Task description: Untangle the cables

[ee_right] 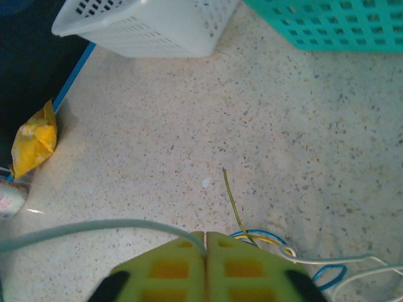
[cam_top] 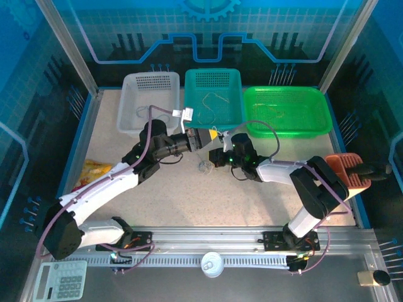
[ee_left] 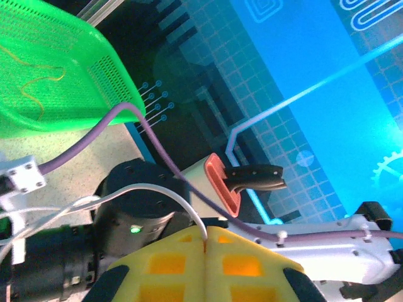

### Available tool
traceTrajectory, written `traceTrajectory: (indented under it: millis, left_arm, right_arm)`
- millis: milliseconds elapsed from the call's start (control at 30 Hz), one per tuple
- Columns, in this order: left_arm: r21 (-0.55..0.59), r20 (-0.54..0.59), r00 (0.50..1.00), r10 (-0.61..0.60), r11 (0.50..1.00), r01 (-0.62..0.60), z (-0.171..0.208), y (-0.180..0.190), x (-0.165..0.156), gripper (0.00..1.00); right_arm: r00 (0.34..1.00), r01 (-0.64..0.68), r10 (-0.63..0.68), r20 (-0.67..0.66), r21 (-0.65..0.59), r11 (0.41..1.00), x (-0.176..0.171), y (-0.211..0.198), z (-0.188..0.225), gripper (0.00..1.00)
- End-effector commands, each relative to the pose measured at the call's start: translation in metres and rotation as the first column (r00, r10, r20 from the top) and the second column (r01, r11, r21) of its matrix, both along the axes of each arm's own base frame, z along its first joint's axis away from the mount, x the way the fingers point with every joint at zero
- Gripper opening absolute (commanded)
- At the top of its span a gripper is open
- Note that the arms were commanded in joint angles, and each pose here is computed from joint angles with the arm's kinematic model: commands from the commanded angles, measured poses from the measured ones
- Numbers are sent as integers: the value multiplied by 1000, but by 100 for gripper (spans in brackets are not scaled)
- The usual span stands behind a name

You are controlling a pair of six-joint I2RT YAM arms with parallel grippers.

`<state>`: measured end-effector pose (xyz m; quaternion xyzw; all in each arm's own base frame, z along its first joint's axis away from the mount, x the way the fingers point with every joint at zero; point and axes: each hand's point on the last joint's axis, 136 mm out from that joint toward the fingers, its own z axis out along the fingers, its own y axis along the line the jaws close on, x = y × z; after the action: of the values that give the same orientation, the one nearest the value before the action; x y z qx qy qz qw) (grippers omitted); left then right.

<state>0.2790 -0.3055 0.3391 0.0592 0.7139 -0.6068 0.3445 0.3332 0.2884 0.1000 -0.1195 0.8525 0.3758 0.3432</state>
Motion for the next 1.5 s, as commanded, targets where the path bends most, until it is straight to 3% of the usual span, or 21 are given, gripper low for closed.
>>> traceTrajectory:
  millis: [0, 333, 633, 833, 1000, 1367, 1467]
  left_arm:
    - [-71, 85, 996, -28, 997, 34, 52, 4, -16, 0]
    - [-69, 240, 970, 23, 998, -6, 119, 21, -29, 0]
    - [-65, 210, 977, 36, 998, -23, 103, 20, -23, 0]
    - [-87, 266, 962, 65, 995, -44, 128, 24, -19, 0]
    - [-134, 318, 947, 46, 991, -3, 170, 19, -22, 0]
    - [-194, 381, 924, 35, 980, 42, 229, 14, -21, 0]
    - [-176, 417, 907, 54, 984, 23, 241, 15, -18, 0]
  right_arm:
    - [1000, 11, -12, 28, 23, 1000, 2, 4, 4, 0]
    - [999, 35, -35, -11, 8, 999, -10, -7, -11, 0]
    - [999, 8, -8, 31, 8, 1000, -14, -8, 18, 0]
    - [999, 19, -18, 32, -21, 1000, -13, -12, 14, 1]
    - [999, 38, -38, 17, -16, 999, -9, -10, 6, 21]
    - [996, 84, -85, -39, -27, 996, -4, -10, -28, 23]
    - [995, 87, -89, -47, -29, 996, -6, -12, -32, 36]
